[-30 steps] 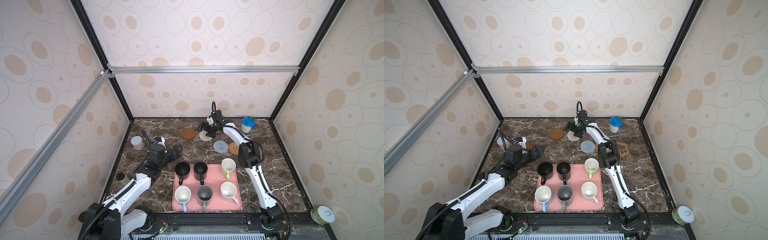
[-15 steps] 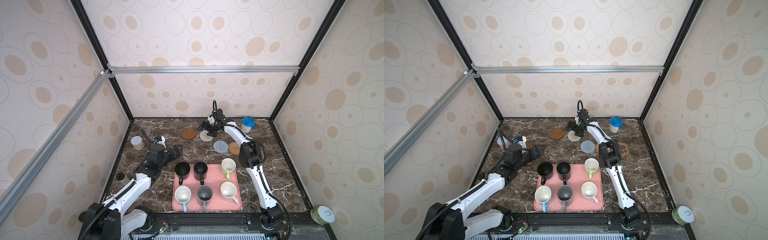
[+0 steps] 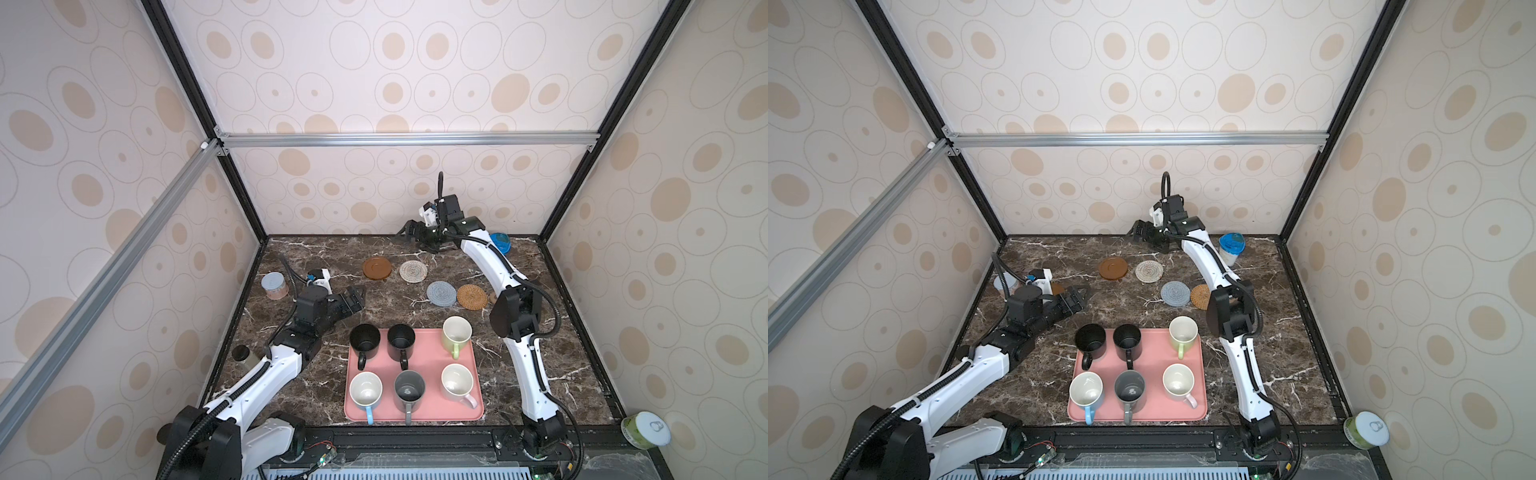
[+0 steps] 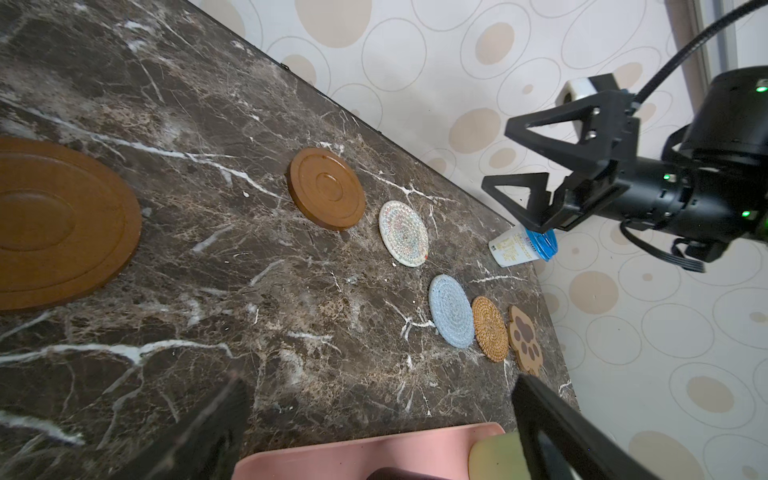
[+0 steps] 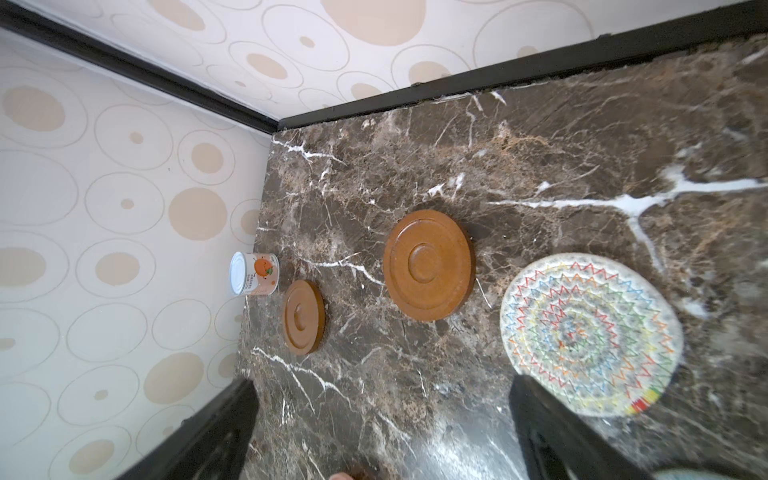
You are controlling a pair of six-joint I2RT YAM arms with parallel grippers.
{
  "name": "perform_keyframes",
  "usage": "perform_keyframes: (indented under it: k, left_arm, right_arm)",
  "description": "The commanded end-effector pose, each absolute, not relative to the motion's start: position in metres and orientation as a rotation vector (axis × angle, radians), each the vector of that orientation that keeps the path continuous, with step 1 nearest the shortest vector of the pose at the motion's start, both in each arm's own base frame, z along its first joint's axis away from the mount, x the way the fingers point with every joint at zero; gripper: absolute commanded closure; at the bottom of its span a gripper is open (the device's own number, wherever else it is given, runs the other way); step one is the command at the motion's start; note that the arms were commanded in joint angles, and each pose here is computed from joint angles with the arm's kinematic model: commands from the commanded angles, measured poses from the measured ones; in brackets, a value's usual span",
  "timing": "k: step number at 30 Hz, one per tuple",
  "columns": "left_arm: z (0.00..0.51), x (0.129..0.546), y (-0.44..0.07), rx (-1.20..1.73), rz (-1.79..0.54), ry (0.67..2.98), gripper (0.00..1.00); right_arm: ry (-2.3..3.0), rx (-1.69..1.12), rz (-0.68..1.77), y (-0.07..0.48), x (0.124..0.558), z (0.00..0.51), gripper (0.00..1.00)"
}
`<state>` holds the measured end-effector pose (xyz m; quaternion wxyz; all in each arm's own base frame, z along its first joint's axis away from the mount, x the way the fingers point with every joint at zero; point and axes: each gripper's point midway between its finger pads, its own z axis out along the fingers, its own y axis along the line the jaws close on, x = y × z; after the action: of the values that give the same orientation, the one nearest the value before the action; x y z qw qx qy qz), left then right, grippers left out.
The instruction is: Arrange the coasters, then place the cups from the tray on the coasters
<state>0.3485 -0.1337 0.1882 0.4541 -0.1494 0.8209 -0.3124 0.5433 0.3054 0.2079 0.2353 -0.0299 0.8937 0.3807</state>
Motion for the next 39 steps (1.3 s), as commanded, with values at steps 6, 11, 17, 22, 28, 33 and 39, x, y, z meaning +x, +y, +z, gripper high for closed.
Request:
perform_keyframes:
  k: [6, 11, 17, 22, 28, 33, 39]
  left_arm:
    - [0.209, 0.356, -0.132, -0.369, -0.782, 1.954, 0.00]
    - [0.205, 0.357, -0.133, -0.377, -0.790, 1.960, 0.00]
    - [0.200, 0.358, -0.132, -0.391, -0.785, 1.967, 0.00]
    - [0.203, 0.359, -0.130, -0.394, -0.771, 1.959, 0.00]
    - [0.202, 0.359, -0.130, -0.404, -0.783, 1.955, 0.00]
    - [0.198, 0.357, -0.130, -0.407, -0.785, 1.960, 0.00]
    - [0.196, 0.357, -0.129, -0.408, -0.782, 1.959, 0.00]
  right_arm:
    - [2.624, -0.285, 0.874, 0.278, 0.496, 0.193, 0.01]
    - [2.723, -0.370, 0.803, 0.265, 0.473, 0.174, 0.01]
    - [2.802, -0.414, 0.806, 0.261, 0.456, 0.155, 0.01]
    - [2.848, -0.422, 0.858, 0.262, 0.443, 0.138, 0.01]
    - [2.855, -0.390, 0.898, 0.264, 0.439, 0.135, 0.01]
    - [2.868, -0.382, 0.916, 0.265, 0.436, 0.131, 0.01]
    - [2.871, -0.355, 0.942, 0.267, 0.436, 0.126, 0.01]
